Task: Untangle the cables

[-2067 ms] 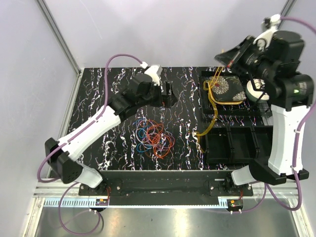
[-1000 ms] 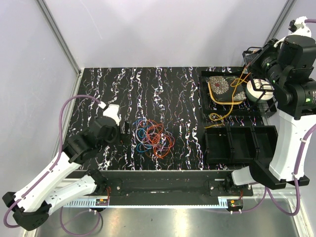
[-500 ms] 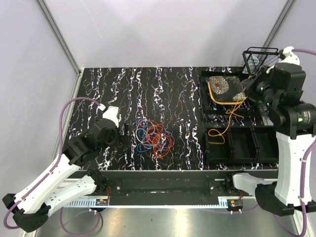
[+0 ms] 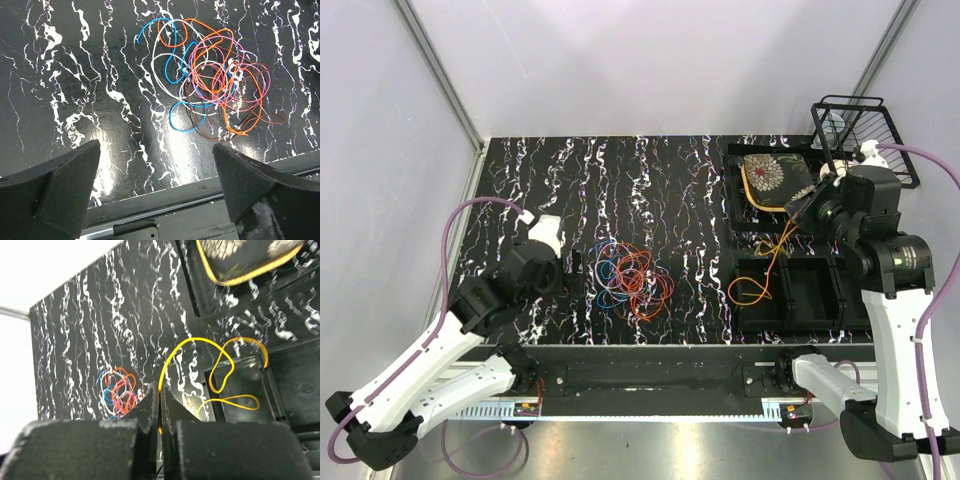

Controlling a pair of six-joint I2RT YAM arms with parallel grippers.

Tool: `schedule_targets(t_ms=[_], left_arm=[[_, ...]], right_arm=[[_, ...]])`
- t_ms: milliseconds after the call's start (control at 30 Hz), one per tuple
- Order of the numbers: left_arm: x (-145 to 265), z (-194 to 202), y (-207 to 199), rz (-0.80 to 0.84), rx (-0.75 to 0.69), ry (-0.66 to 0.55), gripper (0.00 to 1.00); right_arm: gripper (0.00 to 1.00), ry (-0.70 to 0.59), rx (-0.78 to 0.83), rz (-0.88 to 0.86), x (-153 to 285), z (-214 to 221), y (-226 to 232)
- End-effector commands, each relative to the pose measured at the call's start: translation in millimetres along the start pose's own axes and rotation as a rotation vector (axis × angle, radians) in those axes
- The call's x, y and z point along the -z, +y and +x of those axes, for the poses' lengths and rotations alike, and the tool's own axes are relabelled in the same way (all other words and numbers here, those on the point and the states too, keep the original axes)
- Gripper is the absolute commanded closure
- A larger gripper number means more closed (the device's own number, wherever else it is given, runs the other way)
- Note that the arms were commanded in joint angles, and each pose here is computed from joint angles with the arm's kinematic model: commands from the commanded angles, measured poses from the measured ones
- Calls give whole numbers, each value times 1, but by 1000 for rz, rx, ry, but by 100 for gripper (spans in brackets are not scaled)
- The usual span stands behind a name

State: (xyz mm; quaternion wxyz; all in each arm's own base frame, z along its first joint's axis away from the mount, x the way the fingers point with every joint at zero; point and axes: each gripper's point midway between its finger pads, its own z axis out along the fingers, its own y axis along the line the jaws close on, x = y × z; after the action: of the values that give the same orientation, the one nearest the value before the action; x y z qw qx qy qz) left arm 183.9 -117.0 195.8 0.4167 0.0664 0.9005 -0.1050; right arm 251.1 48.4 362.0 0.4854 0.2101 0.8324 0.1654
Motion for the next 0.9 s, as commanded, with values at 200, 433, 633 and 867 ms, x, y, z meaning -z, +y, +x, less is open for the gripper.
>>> schedule_targets(t_ms=[200,433,633,867], left_arm=[[-4,-11,1,-14,6,-52,1],[-6,-9,0,-16,1,-42,1],[-8,-8,0,-22,-3,-33,1],[-6,-9,1,-24,4,-46,1]], right_arm=[[100,10,-59,-62,6,13,5],[100,2,-73,23,22,26,-19],[100,25,-71,-55,39,31,-8],[100,48,-94,-100,45,41,-3]])
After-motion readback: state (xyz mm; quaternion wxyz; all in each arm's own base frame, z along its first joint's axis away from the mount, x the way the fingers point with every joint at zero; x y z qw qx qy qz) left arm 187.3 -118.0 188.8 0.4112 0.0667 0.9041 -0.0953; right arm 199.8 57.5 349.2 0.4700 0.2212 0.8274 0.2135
